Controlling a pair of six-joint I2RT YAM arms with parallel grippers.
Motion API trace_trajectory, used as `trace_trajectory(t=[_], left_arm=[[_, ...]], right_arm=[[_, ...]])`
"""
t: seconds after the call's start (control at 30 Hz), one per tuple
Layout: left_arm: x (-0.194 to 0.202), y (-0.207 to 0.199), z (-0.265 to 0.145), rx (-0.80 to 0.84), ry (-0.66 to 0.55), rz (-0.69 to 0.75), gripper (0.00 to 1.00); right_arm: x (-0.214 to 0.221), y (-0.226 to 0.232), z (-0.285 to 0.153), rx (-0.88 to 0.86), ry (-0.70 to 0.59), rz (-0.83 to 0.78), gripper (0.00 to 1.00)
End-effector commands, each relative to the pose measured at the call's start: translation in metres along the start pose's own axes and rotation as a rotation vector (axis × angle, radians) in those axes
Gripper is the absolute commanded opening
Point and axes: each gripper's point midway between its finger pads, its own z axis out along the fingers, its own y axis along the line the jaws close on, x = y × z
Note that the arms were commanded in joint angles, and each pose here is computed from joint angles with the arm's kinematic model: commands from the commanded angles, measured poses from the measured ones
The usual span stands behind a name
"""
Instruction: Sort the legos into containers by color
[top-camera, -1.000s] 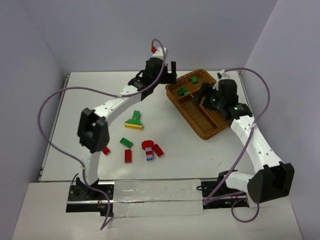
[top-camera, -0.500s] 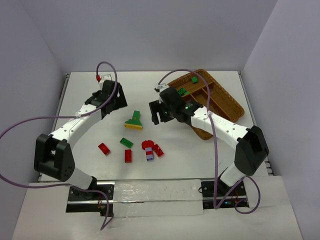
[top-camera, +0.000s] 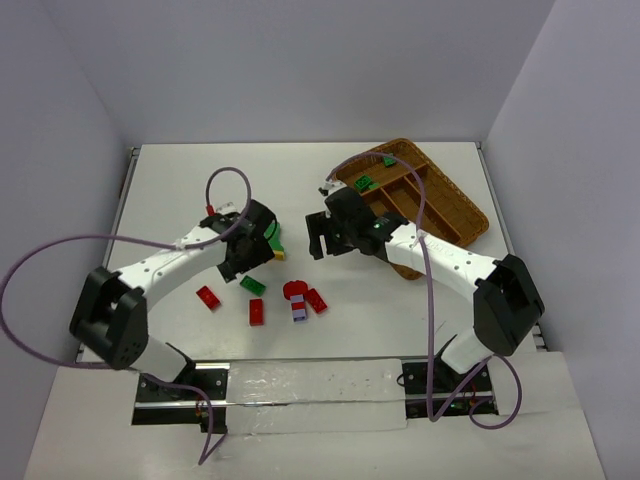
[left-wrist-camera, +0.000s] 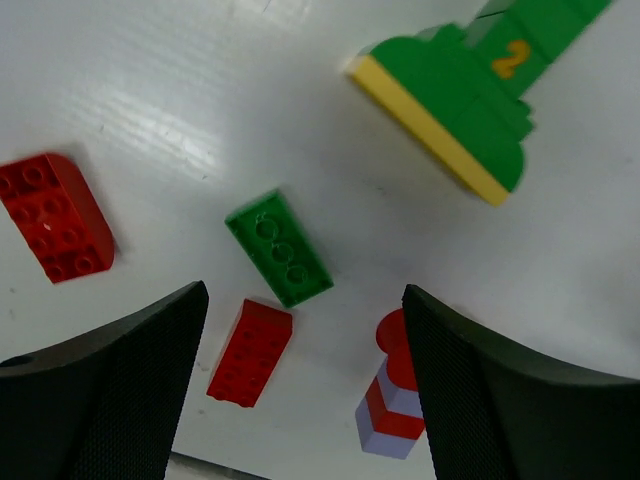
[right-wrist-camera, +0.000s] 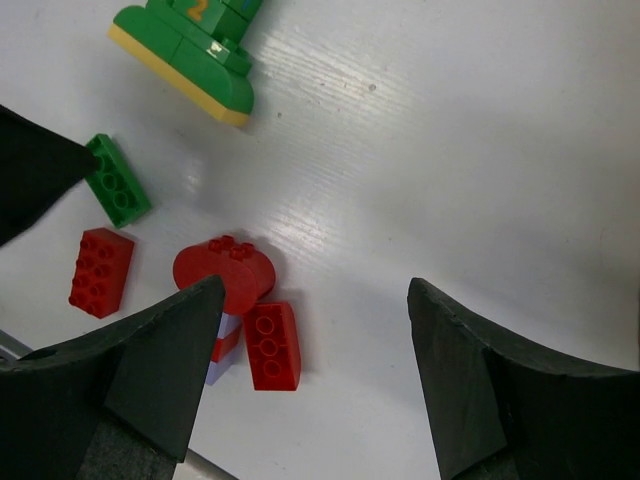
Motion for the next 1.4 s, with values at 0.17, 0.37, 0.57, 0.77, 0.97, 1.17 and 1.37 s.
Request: trace_trajectory(t=[0.17,0.37,0.57,0.77,0.97,1.17,1.37], left_arm=[[0.054,0.026,0.026,-0.265,0.163,-0.206,0.85],[0.061,0.019,0.038,-0.236,0.178,-0.205,0.83],[0.061,0.014,0.048,-0.235,0.168,-0.198,0.80],[0.054,0.006,0.050,-0.210,0.144,-0.200,0.78],[0.045,-0.004,0.039,-0.155,0.124,-0.193,0.84],[0.026,-0.012,0.021,-0.103,0.058,-0.205,0.87],[0.024,-0.017,0.025,-0.088,0.046,-0.206,0.86]], right_arm=[[-0.042,0.003,-0.031,-0.015,-0.135,0.006,0.82],[-0.038,0.001,-0.034,-0.017,-0.136,0.011,0.82],[-0.037,0.003,-0.034,-0.027,-0.132,0.013,0.82],[-0.041,0.005,-0.036,-0.038,-0.138,0.006,0.82],[-0.041,0.006,-0.033,-0.040,-0.128,0.001,0.82],[-0.038,0.007,-0.030,-0.045,-0.116,0.001,0.82],[-0.036,0.006,-0.027,-0.041,-0.104,-0.005,0.82]])
